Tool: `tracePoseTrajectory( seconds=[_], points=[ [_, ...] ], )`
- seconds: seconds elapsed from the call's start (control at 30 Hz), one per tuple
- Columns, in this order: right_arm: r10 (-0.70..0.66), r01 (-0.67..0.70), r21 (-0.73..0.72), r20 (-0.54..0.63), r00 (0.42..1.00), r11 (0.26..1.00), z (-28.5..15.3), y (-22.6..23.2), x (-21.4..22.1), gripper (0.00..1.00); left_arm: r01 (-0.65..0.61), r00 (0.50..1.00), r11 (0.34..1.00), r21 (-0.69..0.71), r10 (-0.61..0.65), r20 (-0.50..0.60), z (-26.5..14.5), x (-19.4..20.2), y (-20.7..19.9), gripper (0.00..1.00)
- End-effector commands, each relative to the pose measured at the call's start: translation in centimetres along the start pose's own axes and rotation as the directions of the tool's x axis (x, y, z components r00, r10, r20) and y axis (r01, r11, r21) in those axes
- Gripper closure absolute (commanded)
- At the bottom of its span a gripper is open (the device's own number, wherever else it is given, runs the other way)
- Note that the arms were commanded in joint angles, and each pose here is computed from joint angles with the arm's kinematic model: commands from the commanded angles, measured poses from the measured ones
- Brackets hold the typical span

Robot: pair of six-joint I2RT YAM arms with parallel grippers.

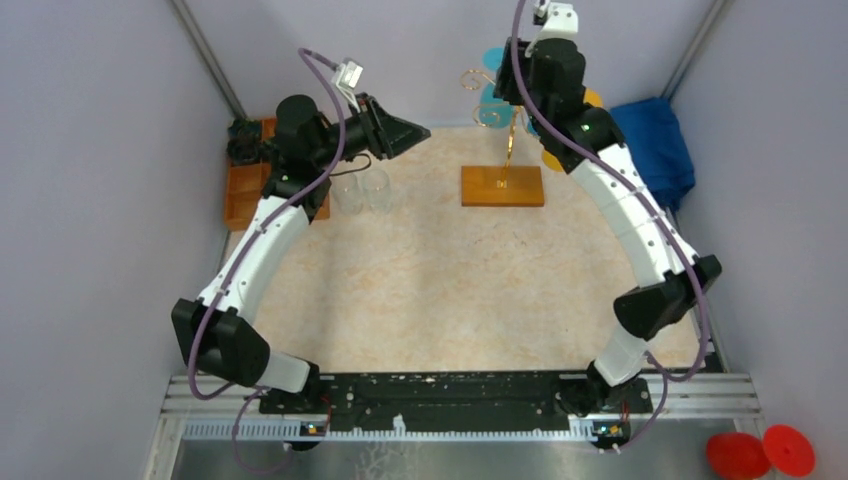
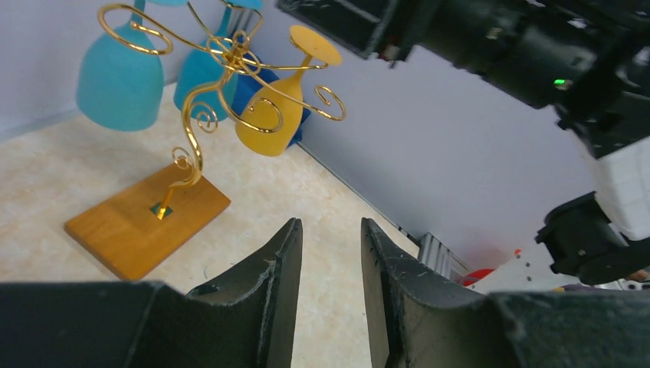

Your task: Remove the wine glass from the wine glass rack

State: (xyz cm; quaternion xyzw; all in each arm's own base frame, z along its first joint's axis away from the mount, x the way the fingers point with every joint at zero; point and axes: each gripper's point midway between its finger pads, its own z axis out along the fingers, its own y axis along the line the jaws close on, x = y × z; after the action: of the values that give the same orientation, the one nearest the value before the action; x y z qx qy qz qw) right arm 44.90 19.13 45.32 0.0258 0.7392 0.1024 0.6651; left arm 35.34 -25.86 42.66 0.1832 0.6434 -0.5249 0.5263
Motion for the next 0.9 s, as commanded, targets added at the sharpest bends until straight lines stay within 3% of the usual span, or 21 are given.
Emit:
tracePoseTrajectory(
  seconds=[0.0,0.63,0.73,0.87],
  points=[
    [-0.031,0.037,0.076,-0.074,0.997,0.996,2.9,-2.4,2.1,0.50,-0.002,1.000,0.995,0.097,0.001,0.012,-0.1,-0.2,-1.7,0.60],
    [-0.007,0.027,0.133,-0.149,0.989,0.991,7.5,-4.8,6.7,0.51,0.002,1.000,0.999,0.046,-0.001,-0.018,-0.2,1.4,-0.1,0.64],
    [-0.008,0.029,0.139,-0.152,0.988,0.990,7.9,-5.0,7.2,0.66,0.000,1.000,0.999,0.043,0.001,-0.020,-0.2,1.6,0.0,0.64],
    [-0.012,0.036,0.144,-0.163,0.987,0.989,8.0,-5.1,7.8,0.79,0.006,1.000,0.999,0.043,-0.004,-0.031,-0.2,2.0,0.2,0.65]
  ],
)
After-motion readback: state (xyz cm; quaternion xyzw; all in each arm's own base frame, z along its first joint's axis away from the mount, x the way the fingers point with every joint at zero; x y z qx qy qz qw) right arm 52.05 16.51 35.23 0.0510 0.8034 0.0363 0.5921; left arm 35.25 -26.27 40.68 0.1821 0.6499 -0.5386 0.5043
